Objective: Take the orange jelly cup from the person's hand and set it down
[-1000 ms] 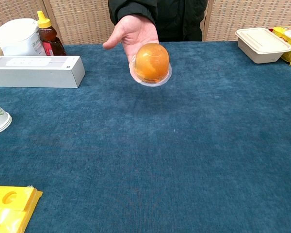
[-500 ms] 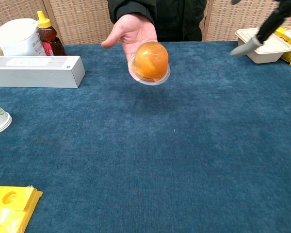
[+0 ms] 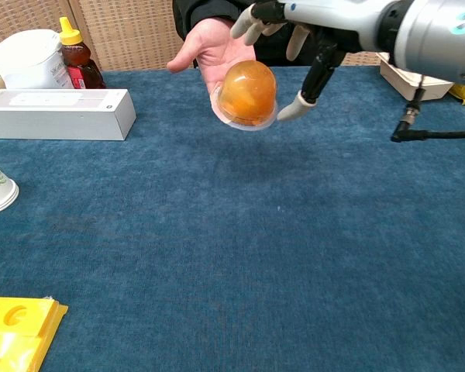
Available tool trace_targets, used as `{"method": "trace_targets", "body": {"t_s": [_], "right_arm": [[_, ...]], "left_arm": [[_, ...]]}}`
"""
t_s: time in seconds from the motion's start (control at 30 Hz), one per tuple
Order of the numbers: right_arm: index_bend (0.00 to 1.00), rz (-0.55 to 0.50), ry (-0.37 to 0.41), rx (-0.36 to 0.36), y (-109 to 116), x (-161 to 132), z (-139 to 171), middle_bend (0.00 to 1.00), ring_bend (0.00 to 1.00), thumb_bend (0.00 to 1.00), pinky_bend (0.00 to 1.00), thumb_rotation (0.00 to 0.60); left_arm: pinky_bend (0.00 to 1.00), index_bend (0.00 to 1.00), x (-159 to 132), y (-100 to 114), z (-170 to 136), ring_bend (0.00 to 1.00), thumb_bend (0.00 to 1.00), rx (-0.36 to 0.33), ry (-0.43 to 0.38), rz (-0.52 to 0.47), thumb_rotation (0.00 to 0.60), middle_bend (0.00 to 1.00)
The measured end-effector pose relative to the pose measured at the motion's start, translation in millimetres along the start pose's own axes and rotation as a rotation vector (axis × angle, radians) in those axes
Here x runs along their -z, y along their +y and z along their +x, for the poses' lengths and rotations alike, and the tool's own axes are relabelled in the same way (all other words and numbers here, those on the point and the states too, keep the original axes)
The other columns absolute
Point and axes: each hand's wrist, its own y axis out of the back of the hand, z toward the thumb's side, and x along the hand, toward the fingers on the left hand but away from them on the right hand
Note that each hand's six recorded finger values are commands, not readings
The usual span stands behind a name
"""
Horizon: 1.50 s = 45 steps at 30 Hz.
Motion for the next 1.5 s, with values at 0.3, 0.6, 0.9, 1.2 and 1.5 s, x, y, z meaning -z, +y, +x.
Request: {"method": "trace_targets", "body": {"t_s": [0.3, 0.6, 0.9, 1.2, 1.5], "right_arm": [[0.28, 0.005, -0.026, -0.021, -15.4, -8.3, -27.4, 0.31, 0.27, 0.17, 0.45, 0.6], [0.45, -0.004, -0.023, 0.044, -14.4, -8.9, -33.1, 0.45, 0.43, 0.29, 0.61, 0.6], [0.48, 0.003, -0.011, 0.097, 1.2, 0.7, -11.3, 0.48, 0.47, 0.31, 0.63, 0.6], [0.49, 0.058, -0.045, 0.147, 29.2, 37.5, 45.7, 0.48, 0.47, 0.31, 0.63, 0.6], [0.49, 0.083, -0.07, 0.082, 6.3, 61.4, 78.4, 0.48, 0.47, 0.31, 0.63, 0.6]], "left_arm": [[0.04, 0.0, 3.1, 1.5, 4.1, 0.0, 0.09, 0.006, 0.012, -0.011, 0.6, 0.0], [0.04, 0.0, 3.2, 0.6, 7.3, 0.0, 0.09, 0.014, 0.019, -0.008, 0.6, 0.0], [0.04, 0.0, 1.2, -0.8, 6.0, 0.0, 0.09, 0.017, 0.012, -0.002, 0.6, 0.0], [0.04, 0.0, -3.0, -1.4, -0.3, 0.0, 0.09, 0.014, -0.014, 0.003, 0.6, 0.0], [0.04, 0.0, -5.8, -3.6, -6.5, 0.0, 0.09, 0.013, -0.031, 0.01, 0.6, 0.0]]}}
